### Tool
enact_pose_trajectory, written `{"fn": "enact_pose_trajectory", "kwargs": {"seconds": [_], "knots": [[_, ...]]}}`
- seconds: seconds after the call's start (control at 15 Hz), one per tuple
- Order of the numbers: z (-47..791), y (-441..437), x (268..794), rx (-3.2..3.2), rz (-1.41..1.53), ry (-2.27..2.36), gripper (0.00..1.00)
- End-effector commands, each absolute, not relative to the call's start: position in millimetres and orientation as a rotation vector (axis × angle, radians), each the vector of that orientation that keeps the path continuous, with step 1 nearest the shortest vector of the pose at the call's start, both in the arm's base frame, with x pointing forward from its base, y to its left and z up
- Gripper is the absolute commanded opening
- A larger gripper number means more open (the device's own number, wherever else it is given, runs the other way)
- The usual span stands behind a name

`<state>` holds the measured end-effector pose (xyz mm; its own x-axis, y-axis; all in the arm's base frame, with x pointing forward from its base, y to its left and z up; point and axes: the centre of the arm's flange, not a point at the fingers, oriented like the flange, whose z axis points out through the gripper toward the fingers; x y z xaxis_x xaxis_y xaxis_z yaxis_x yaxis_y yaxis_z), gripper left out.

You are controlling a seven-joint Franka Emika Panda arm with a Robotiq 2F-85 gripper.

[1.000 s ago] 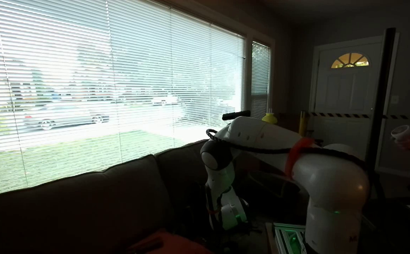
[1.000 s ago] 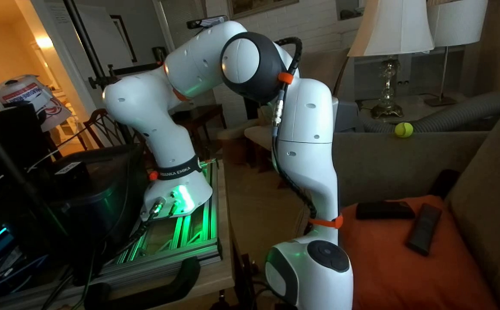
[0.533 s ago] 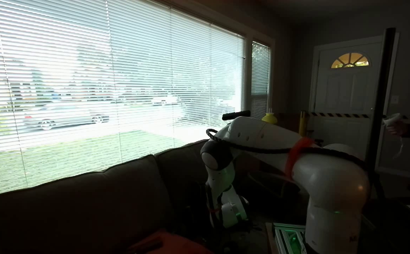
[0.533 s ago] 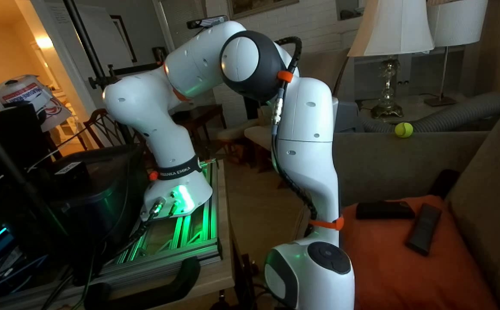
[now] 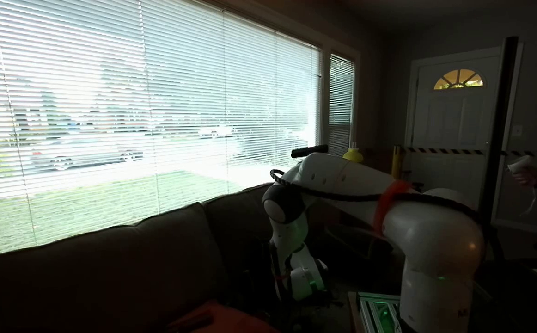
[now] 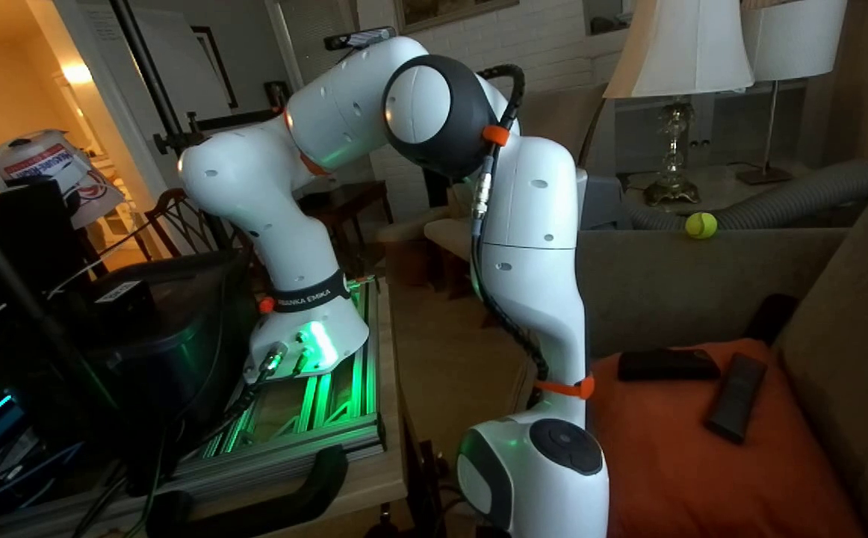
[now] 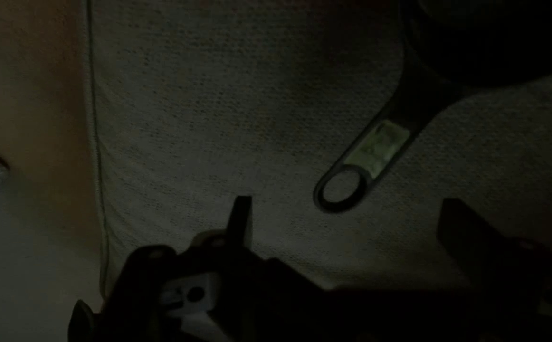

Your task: Take the black object off of the armrest and the place item on the couch and place them on the pillow

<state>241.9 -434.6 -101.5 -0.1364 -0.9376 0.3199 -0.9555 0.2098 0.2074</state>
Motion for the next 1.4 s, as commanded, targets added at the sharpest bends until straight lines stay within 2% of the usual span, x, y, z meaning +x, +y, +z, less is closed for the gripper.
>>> {"fn": "enact_pose_trajectory", "kwargs": {"seconds": [0.0, 0.2, 0.27, 0.4, 0.47, 0.53, 0.6, 0.73, 0.8, 1.0, 1.27, 1.33], "knots": [[-121, -410, 248, 1.74, 0.039, -2.157, 1.0], [-134, -400, 249, 1.746, 0.023, -2.165, 1.0], [-137, -398, 249, 1.744, 0.015, -2.167, 0.94], [-140, -396, 246, 1.736, 0.008, -2.171, 0.89], [-142, -396, 245, 1.732, 0.008, -2.171, 0.9], [-141, -397, 244, 1.728, 0.007, -2.171, 0.82], [-142, -396, 243, 1.726, 0.007, -2.172, 0.83], [-142, -396, 243, 1.724, 0.011, -2.169, 0.75], [-143, -396, 244, 1.726, 0.013, -2.167, 0.57], [-141, -396, 246, 1.731, 0.025, -2.162, 0.31], [-141, -394, 251, 1.744, 0.03, -2.152, 0.01], [-141, -393, 251, 1.748, 0.028, -2.149, 0.0]]}}
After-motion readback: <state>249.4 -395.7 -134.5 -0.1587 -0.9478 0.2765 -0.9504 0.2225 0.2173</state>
